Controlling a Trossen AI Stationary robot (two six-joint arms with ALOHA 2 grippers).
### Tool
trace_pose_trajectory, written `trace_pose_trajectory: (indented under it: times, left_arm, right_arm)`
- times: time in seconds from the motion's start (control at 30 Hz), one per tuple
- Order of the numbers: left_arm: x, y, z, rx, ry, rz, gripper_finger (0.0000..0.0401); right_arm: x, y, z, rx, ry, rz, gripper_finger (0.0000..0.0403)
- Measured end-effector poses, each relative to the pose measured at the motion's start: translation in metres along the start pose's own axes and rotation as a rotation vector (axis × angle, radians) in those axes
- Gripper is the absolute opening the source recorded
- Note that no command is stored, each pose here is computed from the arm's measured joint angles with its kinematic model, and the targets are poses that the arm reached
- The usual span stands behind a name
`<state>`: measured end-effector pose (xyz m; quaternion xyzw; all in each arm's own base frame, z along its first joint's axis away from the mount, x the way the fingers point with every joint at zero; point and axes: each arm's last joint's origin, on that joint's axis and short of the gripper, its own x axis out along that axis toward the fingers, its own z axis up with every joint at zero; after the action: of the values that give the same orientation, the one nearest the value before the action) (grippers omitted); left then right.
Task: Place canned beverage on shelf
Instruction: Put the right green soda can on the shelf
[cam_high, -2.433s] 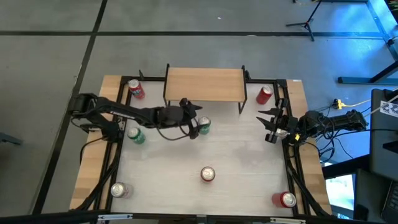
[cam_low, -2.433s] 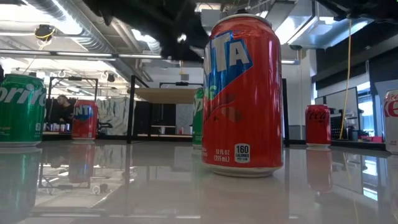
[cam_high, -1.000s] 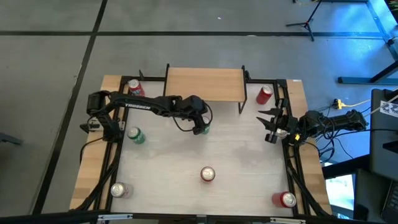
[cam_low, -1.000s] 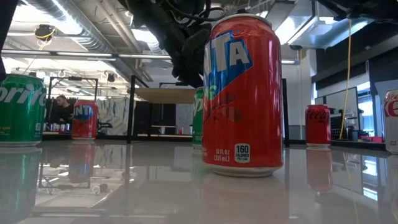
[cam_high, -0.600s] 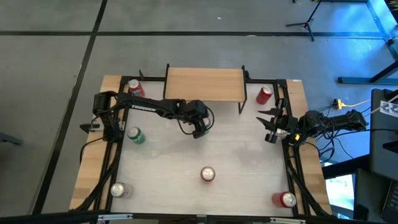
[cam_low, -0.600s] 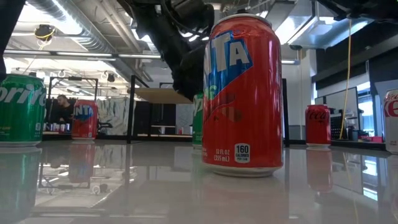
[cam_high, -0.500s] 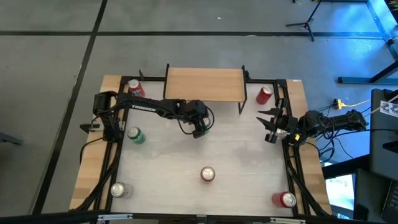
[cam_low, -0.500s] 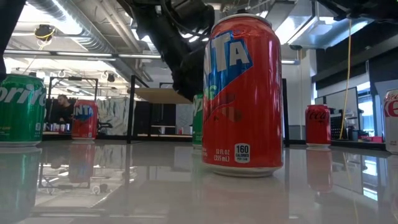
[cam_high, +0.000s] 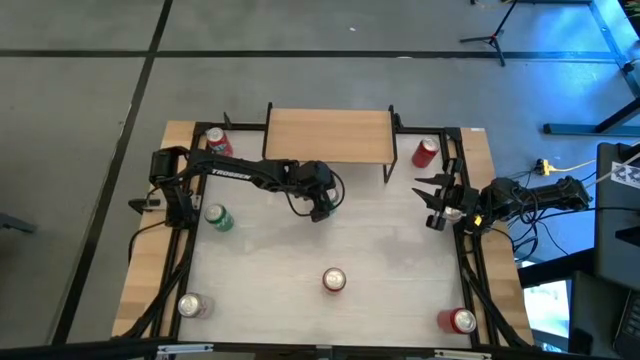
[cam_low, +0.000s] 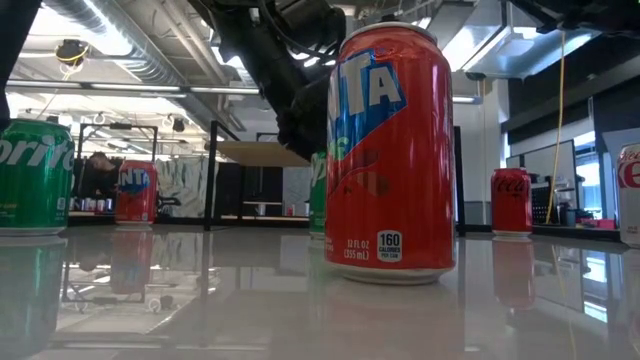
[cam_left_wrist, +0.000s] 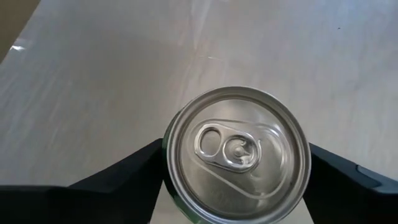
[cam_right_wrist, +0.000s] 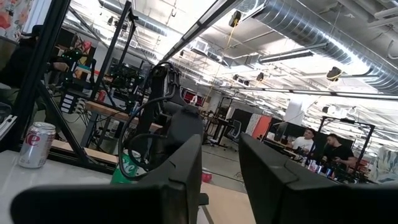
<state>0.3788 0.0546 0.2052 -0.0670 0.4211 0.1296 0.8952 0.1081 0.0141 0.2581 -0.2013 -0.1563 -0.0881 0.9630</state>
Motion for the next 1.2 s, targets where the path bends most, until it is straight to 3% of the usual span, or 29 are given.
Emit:
trace_pose_trajectory:
  times: [0.27, 0.43, 0.8, 1.0, 1.2]
  left_arm:
    - [-0.004, -0.003, 0.000, -0.004, -0.002, -0.011, 0.0286]
    - [-0.024, -0.006, 0.007, -0.016, -0.048, -0.024, 0.0288]
    - [-0.095, 0.001, 0.020, -0.059, -0.186, -0.037, 0.0288]
    - [-0.135, 0.007, 0.026, -0.084, -0.207, 0.049, 0.0289]
    - [-0.185, 0.017, 0.052, -0.114, -0.177, 0.159, 0.0289]
  right_arm:
    - [0.000, 0.000, 0.000, 0.000, 0.000, 0.000, 0.0105]
    - [0.000, 0.000, 0.000, 0.000, 0.001, 0.001, 0.0105]
    - [0.000, 0.000, 0.000, 0.000, 0.000, 0.000, 0.0105]
    - [0.000, 0.000, 0.000, 0.000, -0.001, 0.000, 0.0105]
    - [0.000, -0.001, 0.001, 0.004, -0.011, -0.006, 0.0105]
